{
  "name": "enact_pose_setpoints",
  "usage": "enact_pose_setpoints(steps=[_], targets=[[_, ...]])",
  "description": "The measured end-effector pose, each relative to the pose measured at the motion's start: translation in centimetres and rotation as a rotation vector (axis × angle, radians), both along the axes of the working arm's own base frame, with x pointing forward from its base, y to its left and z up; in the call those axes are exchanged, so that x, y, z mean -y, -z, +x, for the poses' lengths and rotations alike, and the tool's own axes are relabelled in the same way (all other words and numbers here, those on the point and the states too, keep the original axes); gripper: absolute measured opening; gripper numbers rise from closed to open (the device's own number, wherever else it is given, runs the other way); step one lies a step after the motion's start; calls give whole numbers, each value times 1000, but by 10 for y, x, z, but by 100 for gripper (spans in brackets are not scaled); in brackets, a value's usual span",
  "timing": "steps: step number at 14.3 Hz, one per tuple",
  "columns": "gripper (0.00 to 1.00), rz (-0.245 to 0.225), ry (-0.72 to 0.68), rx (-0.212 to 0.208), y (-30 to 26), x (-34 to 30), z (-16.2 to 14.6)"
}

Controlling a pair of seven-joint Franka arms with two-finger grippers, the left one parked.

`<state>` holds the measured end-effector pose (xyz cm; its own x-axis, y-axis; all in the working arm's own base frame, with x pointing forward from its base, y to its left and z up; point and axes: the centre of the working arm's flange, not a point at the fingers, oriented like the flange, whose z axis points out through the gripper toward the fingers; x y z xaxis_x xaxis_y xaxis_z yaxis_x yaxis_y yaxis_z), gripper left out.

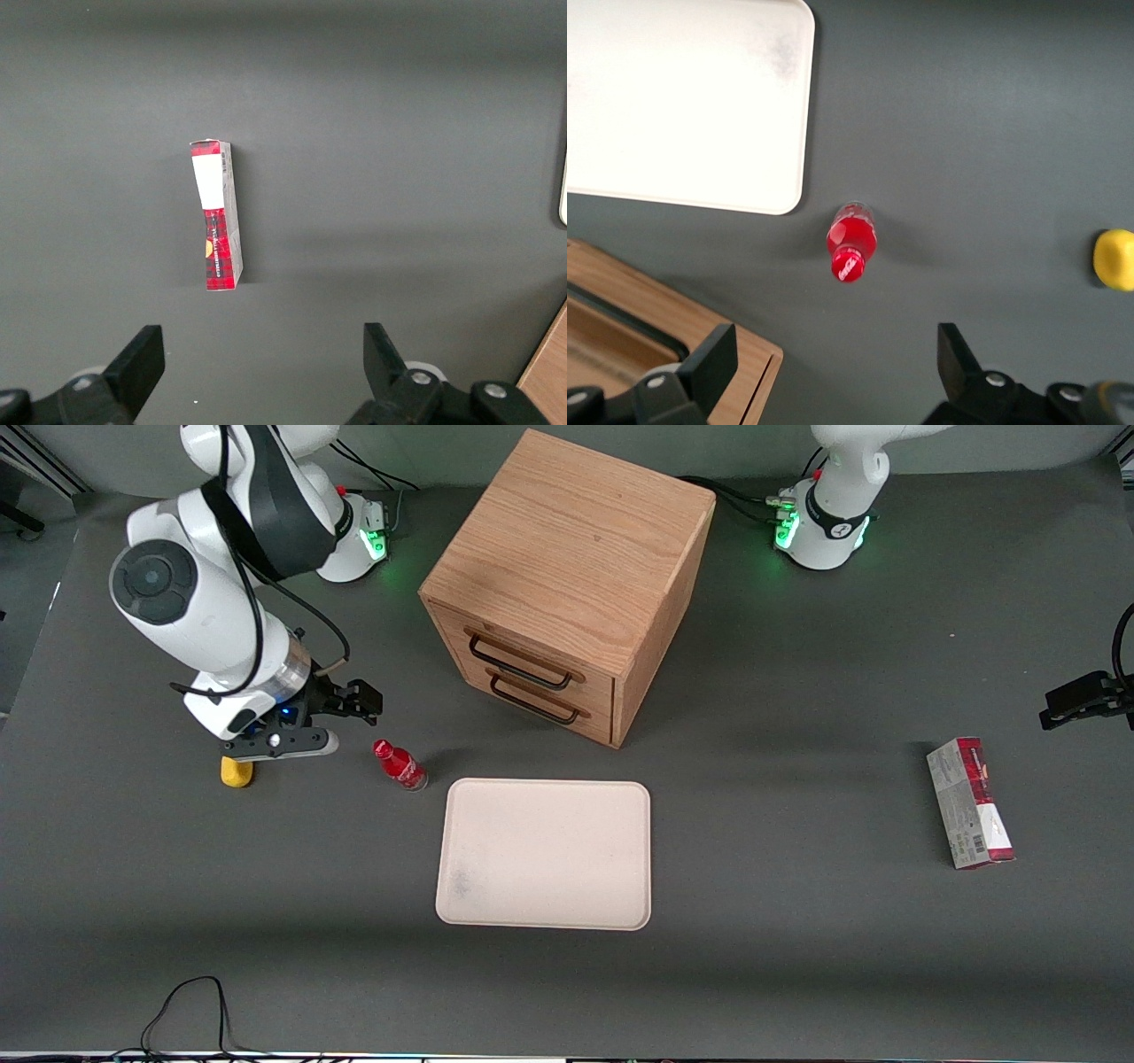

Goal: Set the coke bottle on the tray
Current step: 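Move the open right gripper down over the red Coca-Cola bottle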

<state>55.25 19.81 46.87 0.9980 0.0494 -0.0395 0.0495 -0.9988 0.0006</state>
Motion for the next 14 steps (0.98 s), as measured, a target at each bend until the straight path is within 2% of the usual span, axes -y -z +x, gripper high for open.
enact_pose_setpoints(steps=[4,14], targets=[[100,6,4,19,48,4,-7],[100,-5,6,-8,121,3,-3]])
